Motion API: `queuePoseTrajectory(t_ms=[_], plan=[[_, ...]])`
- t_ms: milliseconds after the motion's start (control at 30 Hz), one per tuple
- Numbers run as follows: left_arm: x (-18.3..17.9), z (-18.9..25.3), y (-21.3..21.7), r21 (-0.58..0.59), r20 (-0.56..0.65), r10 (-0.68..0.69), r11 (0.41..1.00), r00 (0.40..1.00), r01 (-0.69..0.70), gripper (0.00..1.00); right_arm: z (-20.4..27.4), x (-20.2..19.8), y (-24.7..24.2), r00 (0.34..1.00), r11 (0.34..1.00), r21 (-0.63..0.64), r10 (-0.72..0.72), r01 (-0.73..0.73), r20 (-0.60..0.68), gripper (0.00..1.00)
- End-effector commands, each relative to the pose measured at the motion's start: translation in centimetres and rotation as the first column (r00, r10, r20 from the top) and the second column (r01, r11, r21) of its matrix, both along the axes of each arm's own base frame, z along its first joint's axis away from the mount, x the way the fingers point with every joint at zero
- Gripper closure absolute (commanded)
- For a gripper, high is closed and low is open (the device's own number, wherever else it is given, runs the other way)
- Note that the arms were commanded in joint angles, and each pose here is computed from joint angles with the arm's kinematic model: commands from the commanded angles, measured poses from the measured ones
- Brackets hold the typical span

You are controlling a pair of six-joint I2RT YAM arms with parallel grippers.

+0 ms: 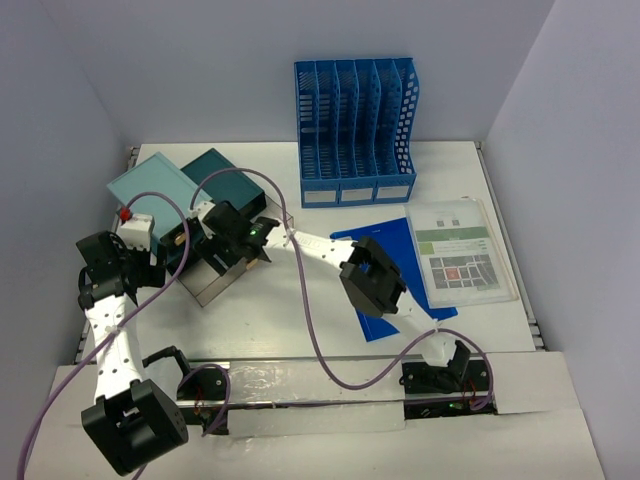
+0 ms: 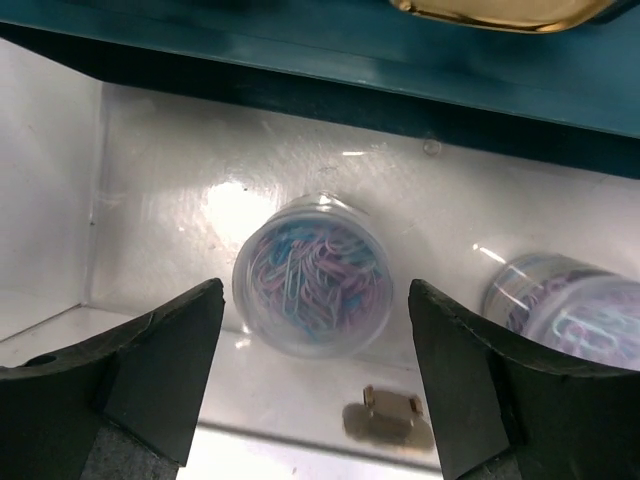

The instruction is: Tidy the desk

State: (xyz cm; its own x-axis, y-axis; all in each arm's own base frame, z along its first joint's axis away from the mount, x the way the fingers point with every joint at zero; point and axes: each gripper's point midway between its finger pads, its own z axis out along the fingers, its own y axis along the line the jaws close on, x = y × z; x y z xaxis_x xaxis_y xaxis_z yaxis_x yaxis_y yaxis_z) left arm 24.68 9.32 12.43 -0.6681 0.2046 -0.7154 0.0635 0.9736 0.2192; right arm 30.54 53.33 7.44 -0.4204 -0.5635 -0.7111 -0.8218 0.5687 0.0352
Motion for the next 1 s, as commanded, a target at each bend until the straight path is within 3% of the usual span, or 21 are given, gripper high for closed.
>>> queuePoseTrajectory(t_ms=[0, 100, 267, 433, 567, 633, 767, 967], plan=[[0.8, 1.1, 0.0, -0.009, 0.044, -0.006, 1.0, 0.999, 0.006, 0.06, 10.2, -0.1, -0.1, 0.994, 0.988, 0.155, 0.0, -0.017, 0.106, 0.18], [1.4, 2.0, 0.0, -0.003, 0.059, -0.024, 1.0, 0.998, 0.024, 0.06, 16.9, -1.1, -1.6, 0.987, 0.959, 0.283, -0.023, -0.024, 0.161, 0.18], [3.7, 6.5, 0.4, 0.027, 0.14, -0.073, 0.997, 0.987, 0.07, 0.05, 18.6, -3.4, -5.8, 0.989, 0.898, 0.439, -0.071, 0.008, 0.128, 0.19], [6.8, 9.6, 0.0, -0.012, 0.203, -0.125, 0.991, 0.971, 0.13, 0.04, 13.1, -3.0, -9.8, 0.982, 0.87, 0.46, -0.189, 0.177, -0.02, 0.33], [10.1, 11.5, 1.2, -0.026, 0.257, -0.089, 0.995, 0.962, 0.099, 0.04, 8.6, -3.1, -10.0, 0.969, 0.863, 0.441, -0.201, 0.245, -0.145, 0.45], [11.7, 10.8, 1.8, -0.035, 0.238, -0.073, 0.996, 0.969, 0.084, 0.04, 7.4, -3.0, -9.8, 0.962, 0.855, 0.447, -0.202, 0.264, -0.184, 0.51], [14.3, 9.4, 3.0, -0.008, 0.203, -0.04, 0.999, 0.978, 0.043, 0.05, 5.2, -2.2, -8.7, 0.932, 0.81, 0.492, -0.174, 0.318, -0.316, 0.71], [15.9, 6.2, 4.3, 0.027, 0.166, 0.001, 1.0, 0.986, -0.005, 0.06, 2.8, -0.2, -6.6, 0.912, 0.795, 0.5, -0.157, 0.344, -0.379, 0.75]])
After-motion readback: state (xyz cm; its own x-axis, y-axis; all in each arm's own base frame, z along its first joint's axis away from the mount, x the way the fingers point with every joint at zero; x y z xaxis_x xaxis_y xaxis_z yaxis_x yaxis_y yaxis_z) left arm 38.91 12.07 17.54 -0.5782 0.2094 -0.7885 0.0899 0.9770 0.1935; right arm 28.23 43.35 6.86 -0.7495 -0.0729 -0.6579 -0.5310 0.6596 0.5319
